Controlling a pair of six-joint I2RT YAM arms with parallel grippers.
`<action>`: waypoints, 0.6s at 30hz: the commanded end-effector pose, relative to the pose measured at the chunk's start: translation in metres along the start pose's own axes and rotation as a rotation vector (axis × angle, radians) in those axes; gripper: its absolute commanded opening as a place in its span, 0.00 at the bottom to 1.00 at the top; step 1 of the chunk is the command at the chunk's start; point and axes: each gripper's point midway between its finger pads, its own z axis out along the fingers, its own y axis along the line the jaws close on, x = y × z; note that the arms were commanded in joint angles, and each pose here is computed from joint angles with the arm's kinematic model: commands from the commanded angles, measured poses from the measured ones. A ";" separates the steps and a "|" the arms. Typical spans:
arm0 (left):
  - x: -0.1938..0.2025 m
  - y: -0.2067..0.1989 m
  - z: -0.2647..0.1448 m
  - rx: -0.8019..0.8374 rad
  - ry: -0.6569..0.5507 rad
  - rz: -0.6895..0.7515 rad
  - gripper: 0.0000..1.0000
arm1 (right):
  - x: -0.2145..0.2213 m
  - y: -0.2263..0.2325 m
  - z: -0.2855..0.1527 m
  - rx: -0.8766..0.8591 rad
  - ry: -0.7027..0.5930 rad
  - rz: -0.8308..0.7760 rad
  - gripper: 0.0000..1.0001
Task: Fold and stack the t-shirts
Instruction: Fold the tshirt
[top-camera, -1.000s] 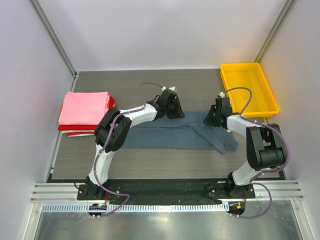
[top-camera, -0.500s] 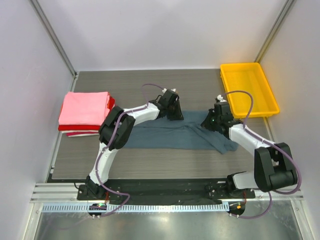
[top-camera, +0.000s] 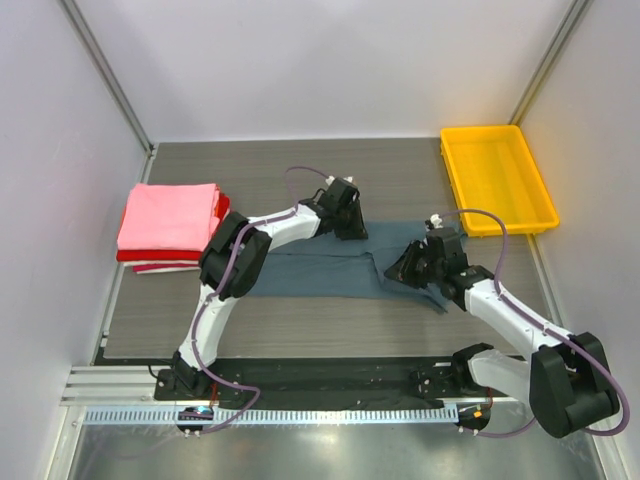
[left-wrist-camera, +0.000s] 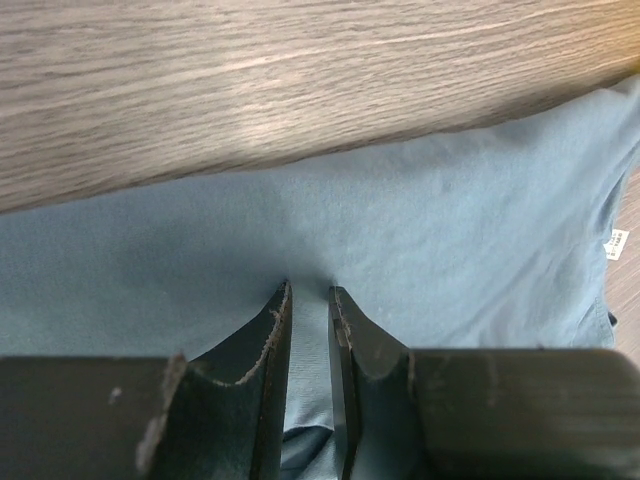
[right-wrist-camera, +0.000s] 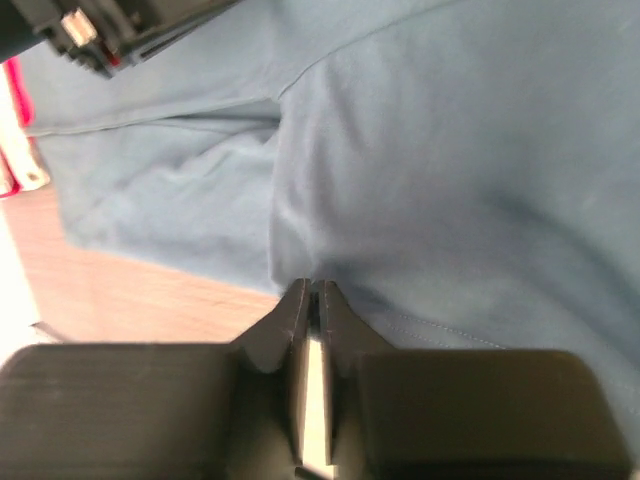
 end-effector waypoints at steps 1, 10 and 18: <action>-0.012 -0.011 -0.001 0.021 -0.023 0.020 0.22 | 0.012 0.021 -0.006 -0.085 0.065 0.065 0.21; -0.020 -0.024 -0.018 0.058 -0.040 0.048 0.22 | -0.023 0.012 -0.026 0.043 -0.080 -0.002 0.52; -0.021 -0.057 -0.091 0.124 -0.098 0.104 0.26 | -0.034 -0.064 -0.069 0.463 -0.259 0.132 0.35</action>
